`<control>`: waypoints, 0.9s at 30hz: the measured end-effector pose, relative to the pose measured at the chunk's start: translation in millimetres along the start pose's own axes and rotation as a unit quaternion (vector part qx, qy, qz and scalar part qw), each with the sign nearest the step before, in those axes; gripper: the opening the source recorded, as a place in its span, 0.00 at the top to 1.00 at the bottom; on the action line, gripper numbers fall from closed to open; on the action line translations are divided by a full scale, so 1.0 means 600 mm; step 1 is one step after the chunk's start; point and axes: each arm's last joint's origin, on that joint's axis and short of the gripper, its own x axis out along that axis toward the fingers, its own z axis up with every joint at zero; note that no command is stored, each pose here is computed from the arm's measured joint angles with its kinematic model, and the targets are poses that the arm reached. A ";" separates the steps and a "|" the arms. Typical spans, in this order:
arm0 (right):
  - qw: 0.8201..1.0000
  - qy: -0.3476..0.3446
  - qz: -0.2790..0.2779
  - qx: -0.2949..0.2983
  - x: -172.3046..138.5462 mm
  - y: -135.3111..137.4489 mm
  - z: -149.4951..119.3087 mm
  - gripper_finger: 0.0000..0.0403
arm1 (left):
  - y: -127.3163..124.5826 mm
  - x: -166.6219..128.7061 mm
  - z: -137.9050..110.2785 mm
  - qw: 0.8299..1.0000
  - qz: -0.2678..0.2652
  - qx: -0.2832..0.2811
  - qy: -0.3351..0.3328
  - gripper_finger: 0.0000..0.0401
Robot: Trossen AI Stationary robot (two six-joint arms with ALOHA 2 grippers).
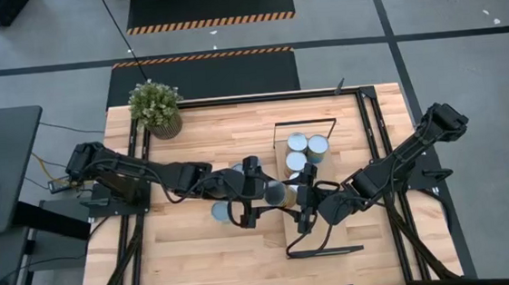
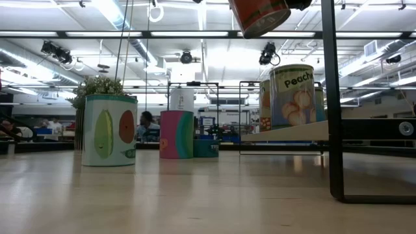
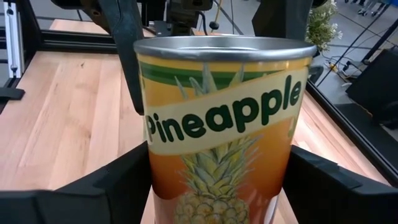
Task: Pick and place cans onto a shelf
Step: Put the canned pineapple on the shelf
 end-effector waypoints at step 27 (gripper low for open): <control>1.000 0.015 -0.016 -0.013 -0.044 -0.004 -0.006 0.22 | -0.009 -0.051 0.022 0.998 0.016 0.047 -0.022 0.01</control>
